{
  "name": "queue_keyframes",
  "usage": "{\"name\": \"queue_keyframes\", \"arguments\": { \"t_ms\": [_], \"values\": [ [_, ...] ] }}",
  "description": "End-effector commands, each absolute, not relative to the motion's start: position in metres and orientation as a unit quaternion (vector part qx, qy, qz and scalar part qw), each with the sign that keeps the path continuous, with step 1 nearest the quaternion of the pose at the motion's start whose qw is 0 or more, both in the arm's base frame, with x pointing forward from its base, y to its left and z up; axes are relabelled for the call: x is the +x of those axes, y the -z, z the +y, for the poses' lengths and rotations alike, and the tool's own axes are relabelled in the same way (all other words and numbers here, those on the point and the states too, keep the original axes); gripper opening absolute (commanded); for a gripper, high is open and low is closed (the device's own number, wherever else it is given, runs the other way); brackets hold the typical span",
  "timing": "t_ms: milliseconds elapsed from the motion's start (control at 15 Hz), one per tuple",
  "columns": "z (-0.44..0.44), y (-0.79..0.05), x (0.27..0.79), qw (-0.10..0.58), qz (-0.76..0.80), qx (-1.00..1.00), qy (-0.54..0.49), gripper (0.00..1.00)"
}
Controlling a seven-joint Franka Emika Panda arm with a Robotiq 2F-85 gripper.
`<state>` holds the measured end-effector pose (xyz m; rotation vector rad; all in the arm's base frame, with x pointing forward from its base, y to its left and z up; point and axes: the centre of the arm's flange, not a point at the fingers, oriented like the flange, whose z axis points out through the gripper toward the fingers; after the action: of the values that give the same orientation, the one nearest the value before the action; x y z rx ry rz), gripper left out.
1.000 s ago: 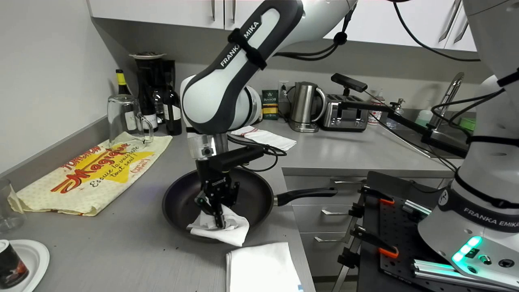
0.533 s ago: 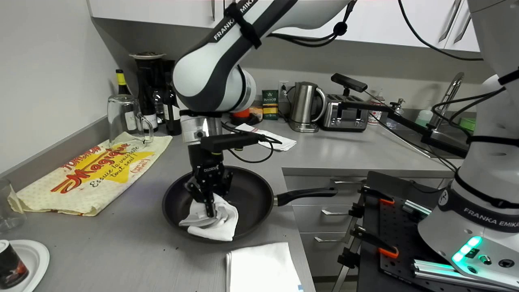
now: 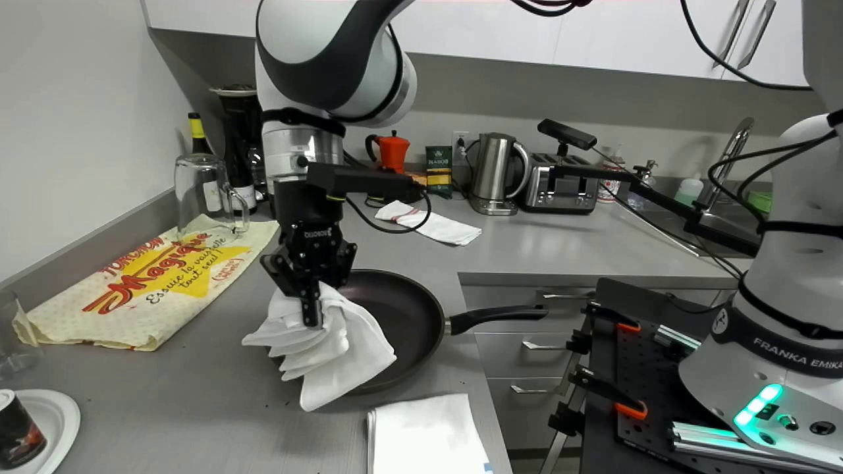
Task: Use the cloth to wipe the pan
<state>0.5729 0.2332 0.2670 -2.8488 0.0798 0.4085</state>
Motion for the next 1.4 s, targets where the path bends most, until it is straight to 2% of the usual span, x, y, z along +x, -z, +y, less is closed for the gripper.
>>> {"name": "queue_keyframes", "arguments": {
  "t_ms": [0, 467, 733, 1067, 1333],
  "values": [
    [0.266, -0.293, 0.533, 0.137, -0.020, -0.981, -0.135, 0.04],
    [0.326, -0.261, 0.470, 0.155, -0.138, -0.964, -0.167, 0.04],
    [0.347, -0.232, 0.446, 0.140, -0.223, -0.953, -0.152, 0.04],
    [0.357, -0.206, 0.433, 0.128, -0.274, -0.945, -0.127, 0.04],
    [0.352, -0.191, 0.443, 0.120, -0.284, -0.944, -0.113, 0.04]
  ]
}}
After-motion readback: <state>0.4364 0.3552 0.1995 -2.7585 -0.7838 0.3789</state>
